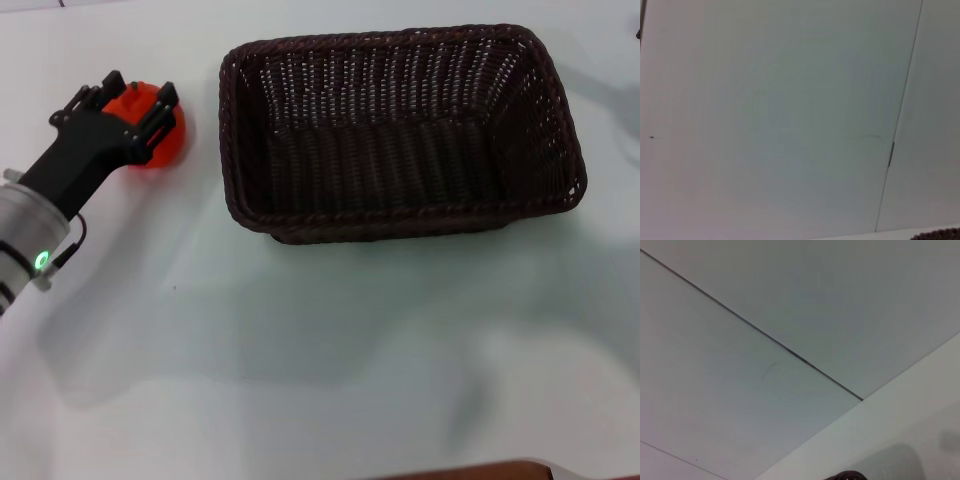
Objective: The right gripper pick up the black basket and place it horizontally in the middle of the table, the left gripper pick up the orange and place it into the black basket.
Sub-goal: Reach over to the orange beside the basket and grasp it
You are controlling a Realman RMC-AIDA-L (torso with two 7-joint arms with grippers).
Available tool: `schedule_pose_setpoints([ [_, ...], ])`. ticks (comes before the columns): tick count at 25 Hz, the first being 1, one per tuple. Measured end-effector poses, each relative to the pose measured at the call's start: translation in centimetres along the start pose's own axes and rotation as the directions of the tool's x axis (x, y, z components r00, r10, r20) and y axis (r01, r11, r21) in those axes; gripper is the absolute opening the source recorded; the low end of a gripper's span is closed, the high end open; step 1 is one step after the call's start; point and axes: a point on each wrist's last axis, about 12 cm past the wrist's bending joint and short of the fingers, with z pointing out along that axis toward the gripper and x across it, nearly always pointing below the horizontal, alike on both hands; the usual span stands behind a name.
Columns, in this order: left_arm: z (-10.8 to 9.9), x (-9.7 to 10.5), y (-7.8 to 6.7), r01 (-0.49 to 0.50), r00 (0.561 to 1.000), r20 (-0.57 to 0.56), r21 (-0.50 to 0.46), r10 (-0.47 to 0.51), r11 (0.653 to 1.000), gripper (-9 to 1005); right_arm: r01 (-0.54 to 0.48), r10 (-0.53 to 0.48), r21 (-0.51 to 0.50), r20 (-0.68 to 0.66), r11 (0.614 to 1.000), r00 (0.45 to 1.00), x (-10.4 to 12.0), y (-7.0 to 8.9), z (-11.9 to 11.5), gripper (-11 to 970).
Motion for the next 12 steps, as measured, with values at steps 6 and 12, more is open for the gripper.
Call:
schedule_pose_setpoints([
  [6,1.9,-0.5,0.0,-0.017,0.999,-0.035,-0.010,0.017,1.000,774,0.003,-0.003,0.000,0.001,1.000,1.000,0.1,0.0,-0.1,563],
  [12,2.9,-0.7,-0.1,-0.027,0.998,-0.054,-0.008,0.026,1.000,886,-0.001,0.001,-0.003,-0.006,1.000,1.000,0.1,0.1,-0.2,563],
])
